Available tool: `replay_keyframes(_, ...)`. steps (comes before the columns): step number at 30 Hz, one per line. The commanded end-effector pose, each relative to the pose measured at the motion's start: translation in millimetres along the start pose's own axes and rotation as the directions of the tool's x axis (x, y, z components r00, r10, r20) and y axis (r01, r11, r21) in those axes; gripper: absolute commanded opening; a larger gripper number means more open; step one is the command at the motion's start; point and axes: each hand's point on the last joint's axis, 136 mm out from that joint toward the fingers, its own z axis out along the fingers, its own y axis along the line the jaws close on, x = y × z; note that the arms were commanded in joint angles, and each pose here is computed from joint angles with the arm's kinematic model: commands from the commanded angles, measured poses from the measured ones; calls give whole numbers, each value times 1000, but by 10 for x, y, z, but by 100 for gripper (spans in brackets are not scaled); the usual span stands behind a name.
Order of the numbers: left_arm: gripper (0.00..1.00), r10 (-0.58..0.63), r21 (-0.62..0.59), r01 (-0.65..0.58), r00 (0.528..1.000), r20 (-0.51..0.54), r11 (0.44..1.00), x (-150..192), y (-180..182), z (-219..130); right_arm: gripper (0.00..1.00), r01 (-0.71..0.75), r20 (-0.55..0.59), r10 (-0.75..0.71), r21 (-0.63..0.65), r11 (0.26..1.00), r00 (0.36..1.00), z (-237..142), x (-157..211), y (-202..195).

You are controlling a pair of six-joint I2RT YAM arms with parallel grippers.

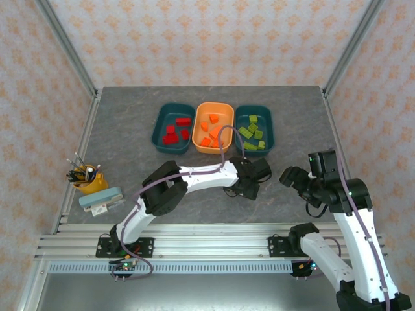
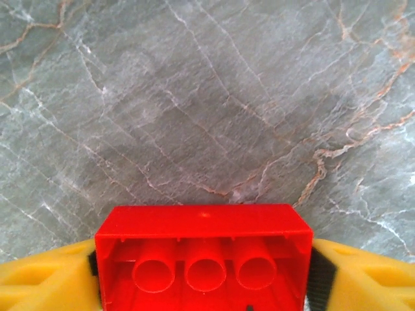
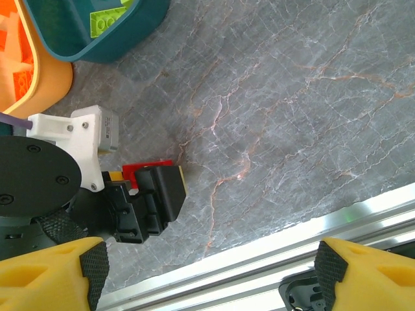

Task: Sort the legos into containers by color

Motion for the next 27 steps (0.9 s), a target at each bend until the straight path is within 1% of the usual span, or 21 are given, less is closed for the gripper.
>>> replay_keyframes(1,70,5,-48,-4,999,34,999,-61,62,-60,84,-3,-6,3,0,1000,1000,33,3,9)
replay_keyframes(3,68,5,-48,-2,998,57,999,-104,74,-135,83,2,-7,-2,-3,1000,1000,43,-2,20)
replay_keyframes(6,67,-5,-51,10,996,92,999,-187,126,-280,83,16,-12,-16,-16,1000,1000,53,-4,53)
replay_keyframes(9,67,-48,-42,55,990,135,998,-331,275,-523,83,41,-22,-43,-80,996,999,61,-16,192)
replay_keyframes(10,66,-71,-33,77,986,154,997,-392,348,-629,83,56,-34,-61,-127,990,998,76,-7,289)
replay_keyframes(12,66,-122,-15,127,974,191,992,-527,532,-833,83,72,-82,-97,-263,962,992,130,43,561)
replay_keyframes(14,67,-172,-1,177,959,226,984,-661,764,-1044,84,71,-140,-138,-401,913,980,190,116,862)
replay_keyframes(15,67,-191,-2,197,953,236,980,-713,878,-1108,83,81,-138,-155,-436,897,978,193,125,963)
replay_keyframes(17,67,-231,10,237,935,269,971,-840,1142,-1314,84,153,-50,-209,-516,843,977,104,59,1238)
replay_keyframes(20,67,-285,-5,300,911,297,954,-1000,1578,-1439,84,218,68,-223,-607,764,972,-2,-66,1623)
replay_keyframes(22,67,-330,-4,349,891,312,937,-1110,1859,-1490,84,251,134,-217,-645,722,967,-16,-127,1853)
replay_keyframes(24,67,-369,-5,392,869,331,920,-1237,2127,-1524,84,284,188,-213,-650,705,959,28,-163,2041)
replay_keyframes(27,67,-409,-19,443,843,350,896,-1466,2486,-1501,84,278,187,-205,-645,712,961,190,-221,2265)
